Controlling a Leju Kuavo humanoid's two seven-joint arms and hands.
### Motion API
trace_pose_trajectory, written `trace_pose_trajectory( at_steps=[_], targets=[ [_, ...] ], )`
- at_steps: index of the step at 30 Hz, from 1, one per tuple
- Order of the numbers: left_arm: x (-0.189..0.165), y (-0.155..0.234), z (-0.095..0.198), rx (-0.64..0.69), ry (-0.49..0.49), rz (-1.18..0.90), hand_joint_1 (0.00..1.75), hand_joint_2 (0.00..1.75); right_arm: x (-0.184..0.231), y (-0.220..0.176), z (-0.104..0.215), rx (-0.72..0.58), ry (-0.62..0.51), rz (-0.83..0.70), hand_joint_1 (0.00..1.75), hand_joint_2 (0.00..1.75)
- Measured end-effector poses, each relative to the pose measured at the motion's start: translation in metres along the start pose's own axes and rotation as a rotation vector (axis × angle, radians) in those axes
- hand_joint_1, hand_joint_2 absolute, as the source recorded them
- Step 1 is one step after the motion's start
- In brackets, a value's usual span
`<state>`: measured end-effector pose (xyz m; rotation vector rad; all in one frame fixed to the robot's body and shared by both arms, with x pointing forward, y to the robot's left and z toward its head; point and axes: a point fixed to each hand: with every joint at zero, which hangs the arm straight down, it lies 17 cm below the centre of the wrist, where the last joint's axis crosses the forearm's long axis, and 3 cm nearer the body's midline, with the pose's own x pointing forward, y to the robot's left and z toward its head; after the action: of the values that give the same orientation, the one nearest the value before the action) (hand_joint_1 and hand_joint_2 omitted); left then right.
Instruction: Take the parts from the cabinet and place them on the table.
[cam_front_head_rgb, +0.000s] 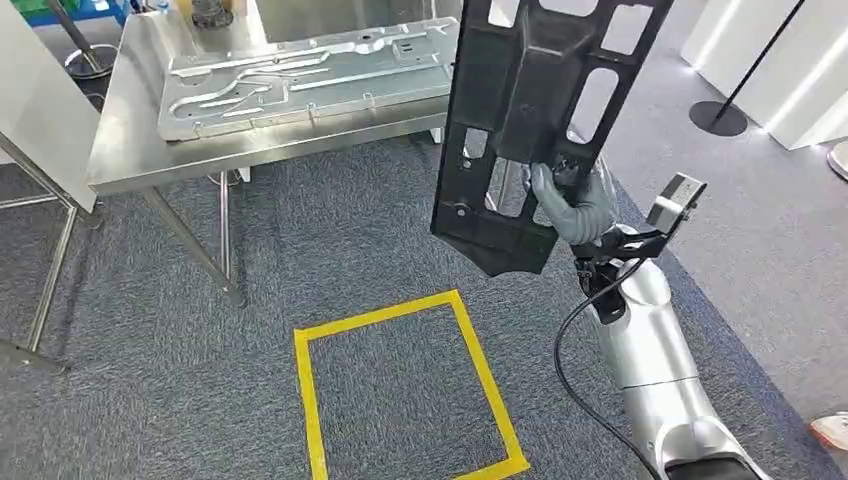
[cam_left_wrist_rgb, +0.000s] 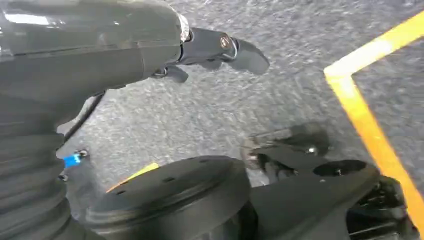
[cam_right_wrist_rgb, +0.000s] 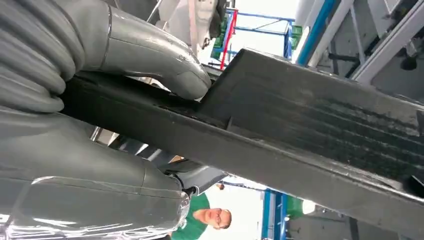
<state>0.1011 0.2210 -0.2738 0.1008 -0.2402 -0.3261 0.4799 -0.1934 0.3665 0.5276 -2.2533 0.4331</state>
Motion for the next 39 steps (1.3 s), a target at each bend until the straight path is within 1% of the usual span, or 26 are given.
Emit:
trace_pose_trajectory(
  at_steps=[8,13,24,28,32,39],
  targets=[
    [-0.008,-0.001,0.000,0.001,0.018,-0.002,0.00,1.75,-0.002,0.000,0.002,-0.001,0.005,0.001,1.75,1.75],
    [-0.008,-0.002,0.001,0.002,0.018,0.003,0.00,1.75,0.001,0.003,-0.002,0.000,-0.008,-0.009,1.75,1.75],
    [-0.010,-0.003,0.001,0.000,0.019,0.003,0.00,1.75,-0.001,0.004,-0.001,-0.002,-0.003,-0.014,1.75,1.75],
    [-0.009,-0.002,0.001,0.002,0.013,0.002,0.00,1.75,0.001,0.002,-0.003,0.001,-0.009,-0.007,1.75,1.75],
    [0.001,0.001,0.000,0.005,-0.006,0.005,0.00,1.75,0.000,0.002,-0.002,0.000,-0.005,-0.008,1.75,1.75],
    [-0.009,-0.002,0.001,0.000,0.011,0.003,0.00,1.75,-0.001,0.001,-0.002,-0.001,-0.004,-0.006,1.75,1.75]
  ],
)
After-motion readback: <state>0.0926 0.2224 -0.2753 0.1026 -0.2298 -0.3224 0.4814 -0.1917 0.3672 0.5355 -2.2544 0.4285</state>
